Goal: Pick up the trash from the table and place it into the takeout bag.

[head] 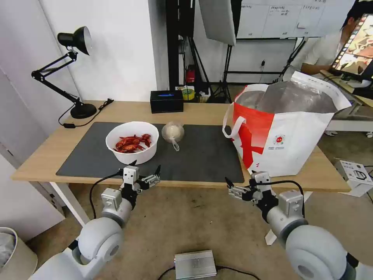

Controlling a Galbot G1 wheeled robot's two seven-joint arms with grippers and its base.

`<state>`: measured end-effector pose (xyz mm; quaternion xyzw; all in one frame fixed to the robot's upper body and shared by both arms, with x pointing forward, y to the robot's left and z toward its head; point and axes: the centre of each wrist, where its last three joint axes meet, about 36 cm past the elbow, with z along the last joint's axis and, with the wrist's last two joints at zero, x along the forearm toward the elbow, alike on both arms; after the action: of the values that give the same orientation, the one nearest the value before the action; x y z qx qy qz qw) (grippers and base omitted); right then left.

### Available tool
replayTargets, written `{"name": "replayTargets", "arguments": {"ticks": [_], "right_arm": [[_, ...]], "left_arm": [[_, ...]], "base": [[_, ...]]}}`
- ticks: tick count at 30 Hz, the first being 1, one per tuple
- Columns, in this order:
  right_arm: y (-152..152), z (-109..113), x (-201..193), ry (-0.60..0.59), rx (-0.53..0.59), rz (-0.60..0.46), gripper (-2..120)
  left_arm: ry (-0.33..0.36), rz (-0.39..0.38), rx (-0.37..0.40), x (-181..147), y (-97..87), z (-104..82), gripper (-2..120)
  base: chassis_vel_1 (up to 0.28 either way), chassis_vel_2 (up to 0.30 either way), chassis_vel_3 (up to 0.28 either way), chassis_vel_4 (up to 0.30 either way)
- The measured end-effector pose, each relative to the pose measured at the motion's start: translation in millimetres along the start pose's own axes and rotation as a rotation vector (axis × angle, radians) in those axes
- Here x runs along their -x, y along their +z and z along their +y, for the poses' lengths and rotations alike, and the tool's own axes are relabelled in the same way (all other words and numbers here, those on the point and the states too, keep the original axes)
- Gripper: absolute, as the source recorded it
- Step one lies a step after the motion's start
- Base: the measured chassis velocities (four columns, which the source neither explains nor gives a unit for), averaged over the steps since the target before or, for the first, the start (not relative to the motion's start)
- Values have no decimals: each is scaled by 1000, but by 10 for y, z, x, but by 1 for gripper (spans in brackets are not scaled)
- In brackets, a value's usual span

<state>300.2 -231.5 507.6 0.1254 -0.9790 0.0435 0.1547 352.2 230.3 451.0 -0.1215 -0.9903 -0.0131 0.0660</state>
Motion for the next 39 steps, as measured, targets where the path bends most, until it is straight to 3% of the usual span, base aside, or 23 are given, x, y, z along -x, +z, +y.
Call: {"name": "replayTargets", "arguments": {"ticks": [6,21,31,34,39], "right_arm": [[243,-56,64,-25,19,-52,100],[451,4,-70,-49,6,-22,100],[338,-8,30,-122,70,-77,100],[181,-80,227,-177,102,-148,100],[76,-152,448,-211,128,-176,100]], "left_arm": [[-2,7,1,4,6,18,100],[-11,5,-3,-61,-10,-19,100],[-17,3,-13,-48,0,-41,100],[-16,3,-14,-50,-1,-48,100],[-4,-6,-13,-24,-28,-76,100]], "base": [[0,0,0,0],[0,0,0,0],[0,0,0,0],[0,0,0,0],[0,0,0,0]]}}
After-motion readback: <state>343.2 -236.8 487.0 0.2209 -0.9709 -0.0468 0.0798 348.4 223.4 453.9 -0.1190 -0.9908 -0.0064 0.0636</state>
